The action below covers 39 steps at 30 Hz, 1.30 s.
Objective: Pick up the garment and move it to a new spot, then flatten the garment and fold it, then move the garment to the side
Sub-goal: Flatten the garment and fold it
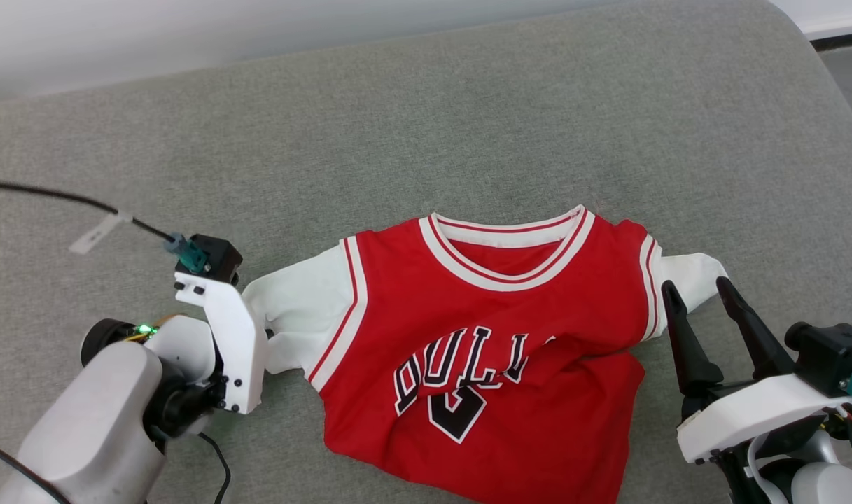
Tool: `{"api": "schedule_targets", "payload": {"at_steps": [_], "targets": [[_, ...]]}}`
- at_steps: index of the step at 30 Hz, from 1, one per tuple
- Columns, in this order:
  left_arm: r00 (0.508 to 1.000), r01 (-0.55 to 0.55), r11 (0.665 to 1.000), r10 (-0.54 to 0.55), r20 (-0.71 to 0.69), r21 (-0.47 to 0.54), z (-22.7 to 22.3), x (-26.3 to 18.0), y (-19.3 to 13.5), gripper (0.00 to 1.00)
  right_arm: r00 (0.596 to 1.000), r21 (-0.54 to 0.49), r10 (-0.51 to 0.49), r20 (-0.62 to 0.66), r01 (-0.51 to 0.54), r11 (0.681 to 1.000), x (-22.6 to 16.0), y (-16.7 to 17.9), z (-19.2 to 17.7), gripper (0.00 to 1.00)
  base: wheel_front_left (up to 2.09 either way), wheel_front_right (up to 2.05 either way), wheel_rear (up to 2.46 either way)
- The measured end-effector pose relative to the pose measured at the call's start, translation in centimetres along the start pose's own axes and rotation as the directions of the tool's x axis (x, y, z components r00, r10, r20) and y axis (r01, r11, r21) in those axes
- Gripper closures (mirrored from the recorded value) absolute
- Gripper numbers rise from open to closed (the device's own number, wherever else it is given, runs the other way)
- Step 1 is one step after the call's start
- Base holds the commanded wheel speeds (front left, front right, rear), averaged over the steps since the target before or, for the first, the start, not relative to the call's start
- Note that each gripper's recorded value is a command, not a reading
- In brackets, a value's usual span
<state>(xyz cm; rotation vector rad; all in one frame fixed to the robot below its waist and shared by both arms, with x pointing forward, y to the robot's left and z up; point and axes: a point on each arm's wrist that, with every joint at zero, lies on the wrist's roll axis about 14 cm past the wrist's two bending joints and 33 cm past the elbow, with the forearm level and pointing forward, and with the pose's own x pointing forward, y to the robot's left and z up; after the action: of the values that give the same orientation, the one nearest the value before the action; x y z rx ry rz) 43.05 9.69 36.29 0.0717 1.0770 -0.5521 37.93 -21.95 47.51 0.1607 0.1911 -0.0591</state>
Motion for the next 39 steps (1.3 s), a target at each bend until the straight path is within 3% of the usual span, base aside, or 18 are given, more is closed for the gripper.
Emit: {"api": "schedule_targets", "payload": {"at_steps": [6,12,18,22,27,39], "targets": [[0.973,-0.075,0.997,0.078,0.215,-0.023,2.2,-1.2,1.1,1.00,1.000,0.013,-0.010,0.014,0.010,1.000,0.1,-0.4,0.7,0.00,0.00,0.00,0.00],[0.877,-0.169,0.980,0.196,0.438,-0.101,4.8,-5.2,3.4,1.00,1.000,0.031,-0.023,0.000,0.023,0.999,0.6,-1.5,1.3,0.00,0.00,0.00,0.00],[0.787,-0.233,0.962,0.274,0.553,-0.145,5.3,-9.5,4.4,1.00,0.987,0.045,-0.065,-0.145,0.073,0.996,0.5,-4.6,-0.7,0.00,0.00,0.00,0.00],[0.739,-0.268,0.949,0.314,0.597,-0.167,5.0,-12.0,4.9,1.00,0.944,0.035,-0.079,-0.321,0.095,0.995,0.5,-6.6,-2.9,0.00,0.00,0.00,0.00],[0.705,-0.279,0.945,0.322,0.631,-0.170,5.1,-13.9,4.7,1.00,0.875,0.021,-0.046,-0.481,0.064,0.998,1.8,-6.6,-3.8,0.00,0.00,0.00,0.00],[0.702,-0.279,0.948,0.308,0.642,-0.150,5.6,-13.5,4.8,1.00,0.775,-0.031,0.066,-0.629,-0.110,0.993,8.4,-1.9,-4.8,0.00,0.00,0.00,0.00]]}}
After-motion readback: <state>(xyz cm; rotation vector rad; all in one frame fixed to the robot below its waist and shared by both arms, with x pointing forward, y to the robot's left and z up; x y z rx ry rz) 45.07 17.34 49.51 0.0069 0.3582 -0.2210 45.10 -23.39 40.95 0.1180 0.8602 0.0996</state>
